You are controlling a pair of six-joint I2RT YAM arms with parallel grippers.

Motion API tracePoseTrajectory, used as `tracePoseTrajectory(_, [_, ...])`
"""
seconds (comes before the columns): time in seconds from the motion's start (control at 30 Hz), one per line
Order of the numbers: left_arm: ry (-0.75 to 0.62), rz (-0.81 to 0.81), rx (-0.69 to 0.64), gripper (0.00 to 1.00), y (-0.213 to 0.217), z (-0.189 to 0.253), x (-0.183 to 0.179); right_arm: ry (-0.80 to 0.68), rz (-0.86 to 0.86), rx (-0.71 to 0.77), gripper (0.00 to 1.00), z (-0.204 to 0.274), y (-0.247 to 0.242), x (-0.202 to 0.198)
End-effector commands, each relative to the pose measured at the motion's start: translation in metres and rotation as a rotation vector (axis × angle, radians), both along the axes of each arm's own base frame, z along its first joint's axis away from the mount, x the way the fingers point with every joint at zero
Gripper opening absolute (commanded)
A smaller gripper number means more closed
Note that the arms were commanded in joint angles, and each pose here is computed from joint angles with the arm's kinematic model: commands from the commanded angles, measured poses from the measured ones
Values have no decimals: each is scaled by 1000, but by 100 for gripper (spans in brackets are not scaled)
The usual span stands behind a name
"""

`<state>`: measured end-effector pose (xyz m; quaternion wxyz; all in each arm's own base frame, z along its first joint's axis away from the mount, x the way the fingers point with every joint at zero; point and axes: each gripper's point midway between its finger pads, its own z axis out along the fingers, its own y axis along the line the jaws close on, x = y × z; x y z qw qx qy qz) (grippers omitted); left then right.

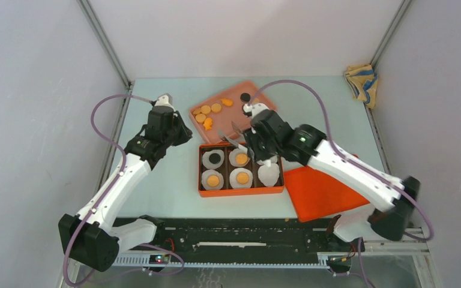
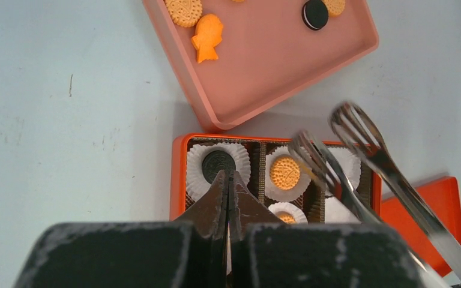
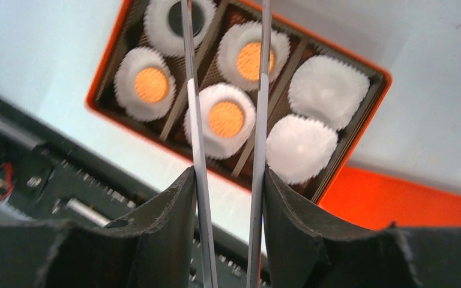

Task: Pack the cookies

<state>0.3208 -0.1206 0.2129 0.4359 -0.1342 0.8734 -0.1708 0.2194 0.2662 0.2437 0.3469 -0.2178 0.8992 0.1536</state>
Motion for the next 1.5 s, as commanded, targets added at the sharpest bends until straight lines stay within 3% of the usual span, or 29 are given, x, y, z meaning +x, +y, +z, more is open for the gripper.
tracePoseTrajectory(0.0, [-84,15,-18,0,1,32,11,-95,-35,-30,46,-7,19,67])
tracePoseTrajectory(0.23, [-89,35,14,0,8,35,9,-47,-59,-67,40,-48,41,132])
tracePoseTrajectory(0.57, [-81,44,24,0,11,32,10,31,-42,-31,42,-82,66,183])
tracePoseTrajectory(1.07, [-68,43,21,1,10,27,10,77,-76,-40,45,-107,75,223])
tracePoseTrajectory(1.3, [-70,40,14,1,9,26,9,88,-88,-30,52,-114,74,234])
tracePoseTrajectory(1.4, [-65,39,17,0,9,24,9,90,-78,-21,50,-113,78,237])
tracePoseTrajectory(1.47, [-64,39,18,1,9,23,9,82,-73,-22,44,-112,79,239])
